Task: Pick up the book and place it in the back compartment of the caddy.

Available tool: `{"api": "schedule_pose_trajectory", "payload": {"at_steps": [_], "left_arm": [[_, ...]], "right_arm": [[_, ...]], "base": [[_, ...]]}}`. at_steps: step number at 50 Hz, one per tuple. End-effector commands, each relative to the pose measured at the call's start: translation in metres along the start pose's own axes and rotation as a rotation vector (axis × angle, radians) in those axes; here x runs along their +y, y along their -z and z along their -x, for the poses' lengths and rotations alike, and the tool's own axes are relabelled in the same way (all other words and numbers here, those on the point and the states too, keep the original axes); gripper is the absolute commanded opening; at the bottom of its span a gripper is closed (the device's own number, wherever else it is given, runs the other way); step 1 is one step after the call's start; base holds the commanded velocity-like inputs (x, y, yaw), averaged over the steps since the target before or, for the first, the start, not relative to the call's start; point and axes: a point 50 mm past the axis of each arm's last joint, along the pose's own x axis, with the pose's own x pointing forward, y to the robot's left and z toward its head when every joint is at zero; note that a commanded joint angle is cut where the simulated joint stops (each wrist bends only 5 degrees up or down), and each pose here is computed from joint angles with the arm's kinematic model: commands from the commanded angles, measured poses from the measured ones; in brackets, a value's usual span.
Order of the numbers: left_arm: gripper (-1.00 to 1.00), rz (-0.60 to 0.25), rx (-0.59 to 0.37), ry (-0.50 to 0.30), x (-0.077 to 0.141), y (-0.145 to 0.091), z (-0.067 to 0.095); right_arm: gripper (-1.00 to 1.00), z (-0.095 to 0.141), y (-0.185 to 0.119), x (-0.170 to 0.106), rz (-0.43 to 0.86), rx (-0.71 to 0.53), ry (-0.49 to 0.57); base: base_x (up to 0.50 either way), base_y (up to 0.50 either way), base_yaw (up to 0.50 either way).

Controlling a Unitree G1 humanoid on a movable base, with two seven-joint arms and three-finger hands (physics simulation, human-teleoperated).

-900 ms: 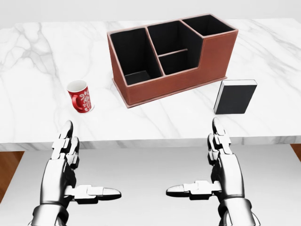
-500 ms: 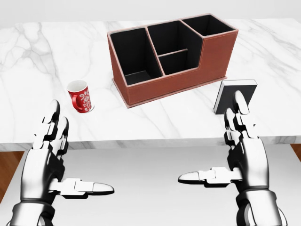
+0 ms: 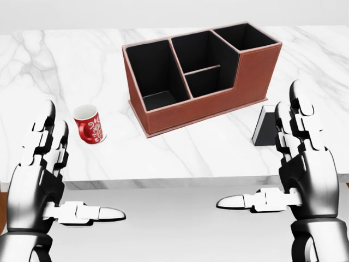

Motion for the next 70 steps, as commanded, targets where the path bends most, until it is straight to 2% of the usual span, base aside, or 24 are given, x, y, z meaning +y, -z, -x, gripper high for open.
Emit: {"api": "schedule_pose_trajectory", "payload": {"at_steps": [1, 57, 70], "left_arm": [[1.0, -0.001, -0.023, 0.002, 0.0, -0.005, -0.001], [1.0, -0.002, 0.001, 0.002, 0.0, 0.0, 0.0], [1.0, -0.002, -0.007, 0.001, 0.0, -0.002, -0.001]], "right_arm": [[1.0, 0.0, -0.01, -0.002, 0.013, -0.044, -0.015], [1.0, 0.0, -0.003, 0.002, 0.051, -0.007, -0.023], [1.0, -0.002, -0.004, 0.007, 0.114, -0.009, -0.028]], "base": [[0.5, 0.0, 0.0], [0.5, 0.0, 0.0], [0.03, 0.0, 0.0]]}}
